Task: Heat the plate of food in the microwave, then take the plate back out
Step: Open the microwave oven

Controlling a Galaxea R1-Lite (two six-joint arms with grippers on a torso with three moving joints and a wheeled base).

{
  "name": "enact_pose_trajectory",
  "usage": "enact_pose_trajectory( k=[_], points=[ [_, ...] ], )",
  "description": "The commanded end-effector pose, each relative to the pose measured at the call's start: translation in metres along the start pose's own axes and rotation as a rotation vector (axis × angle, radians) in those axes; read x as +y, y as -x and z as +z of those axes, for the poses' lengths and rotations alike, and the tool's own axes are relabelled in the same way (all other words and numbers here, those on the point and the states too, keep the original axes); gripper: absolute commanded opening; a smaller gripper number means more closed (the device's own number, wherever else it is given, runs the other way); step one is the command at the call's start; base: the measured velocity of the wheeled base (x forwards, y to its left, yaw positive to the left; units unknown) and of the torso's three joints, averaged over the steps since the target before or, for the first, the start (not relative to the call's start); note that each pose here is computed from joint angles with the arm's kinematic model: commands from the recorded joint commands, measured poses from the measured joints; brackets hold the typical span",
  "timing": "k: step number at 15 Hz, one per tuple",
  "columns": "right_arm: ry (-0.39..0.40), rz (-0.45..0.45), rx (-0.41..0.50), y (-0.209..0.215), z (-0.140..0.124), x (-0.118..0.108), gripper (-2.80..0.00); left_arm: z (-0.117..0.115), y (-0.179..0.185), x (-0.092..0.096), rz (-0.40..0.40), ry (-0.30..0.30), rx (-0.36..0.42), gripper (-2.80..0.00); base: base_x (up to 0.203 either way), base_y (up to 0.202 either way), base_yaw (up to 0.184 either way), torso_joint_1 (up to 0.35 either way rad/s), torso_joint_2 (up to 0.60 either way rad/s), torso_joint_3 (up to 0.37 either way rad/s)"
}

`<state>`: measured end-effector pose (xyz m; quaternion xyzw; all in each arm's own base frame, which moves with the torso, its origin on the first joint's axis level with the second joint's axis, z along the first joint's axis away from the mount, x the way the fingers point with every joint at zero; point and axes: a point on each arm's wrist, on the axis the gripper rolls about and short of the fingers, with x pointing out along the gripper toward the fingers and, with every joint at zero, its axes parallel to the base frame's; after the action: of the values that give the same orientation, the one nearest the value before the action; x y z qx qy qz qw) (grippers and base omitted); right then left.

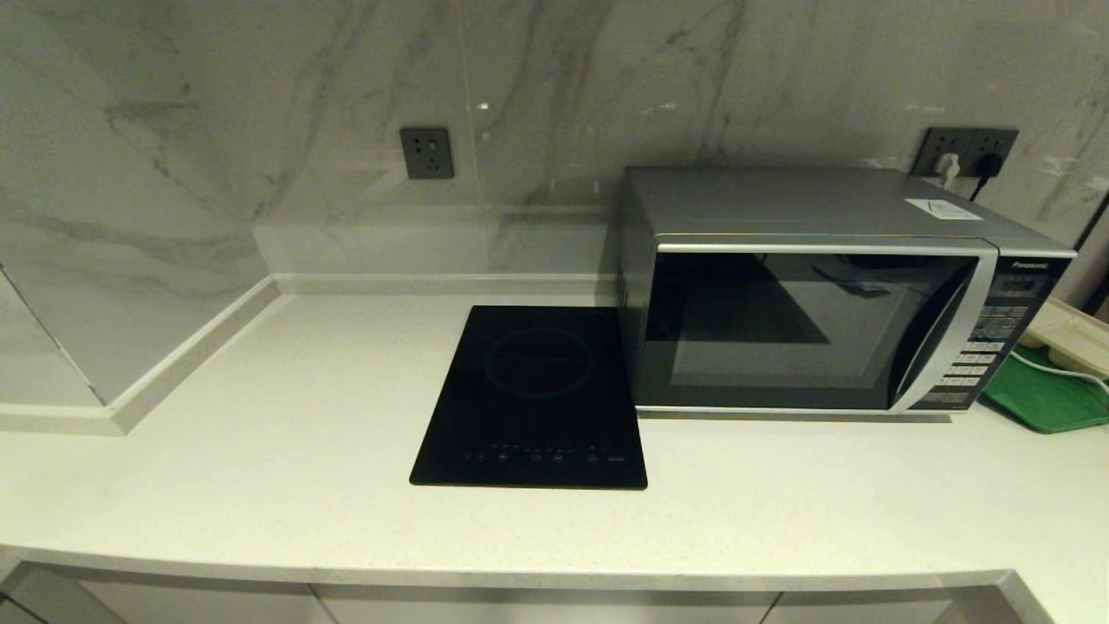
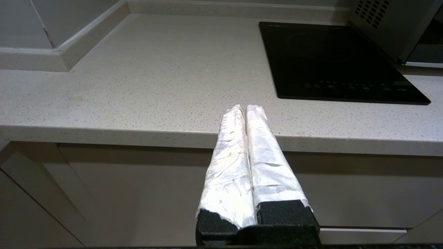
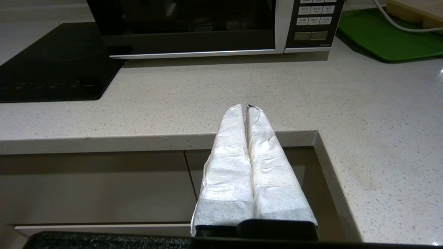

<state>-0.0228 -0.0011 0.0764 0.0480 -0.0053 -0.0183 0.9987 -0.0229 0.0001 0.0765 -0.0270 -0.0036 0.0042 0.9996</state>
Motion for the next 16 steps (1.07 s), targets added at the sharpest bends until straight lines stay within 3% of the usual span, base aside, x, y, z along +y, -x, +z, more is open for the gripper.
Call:
enact_pose_trajectory(
  k=[1, 12, 16],
  points=[
    [-0.001, -0.001, 0.000, 0.0000, 0.0000, 0.0000, -2.80, 0.0000, 0.0000, 0.0000, 0.001, 0.000, -0.001, -2.80, 0.000, 0.000, 0.000, 0.000, 0.00, 0.000],
    [0.028, 0.000, 0.005, 0.0001, -0.0004, -0.0001, -2.80, 0.0001, -0.0001, 0.0000, 0.001, 0.000, 0.001, -2.80, 0.000, 0.000, 0.000, 0.000, 0.00, 0.000],
    [0.056, 0.023, 0.097, 0.0024, 0.0079, 0.0013, -2.80, 0.0000, 0.0000, 0.0000, 0.001, 0.000, -0.001, -2.80, 0.000, 0.000, 0.000, 0.000, 0.00, 0.000]
  ],
)
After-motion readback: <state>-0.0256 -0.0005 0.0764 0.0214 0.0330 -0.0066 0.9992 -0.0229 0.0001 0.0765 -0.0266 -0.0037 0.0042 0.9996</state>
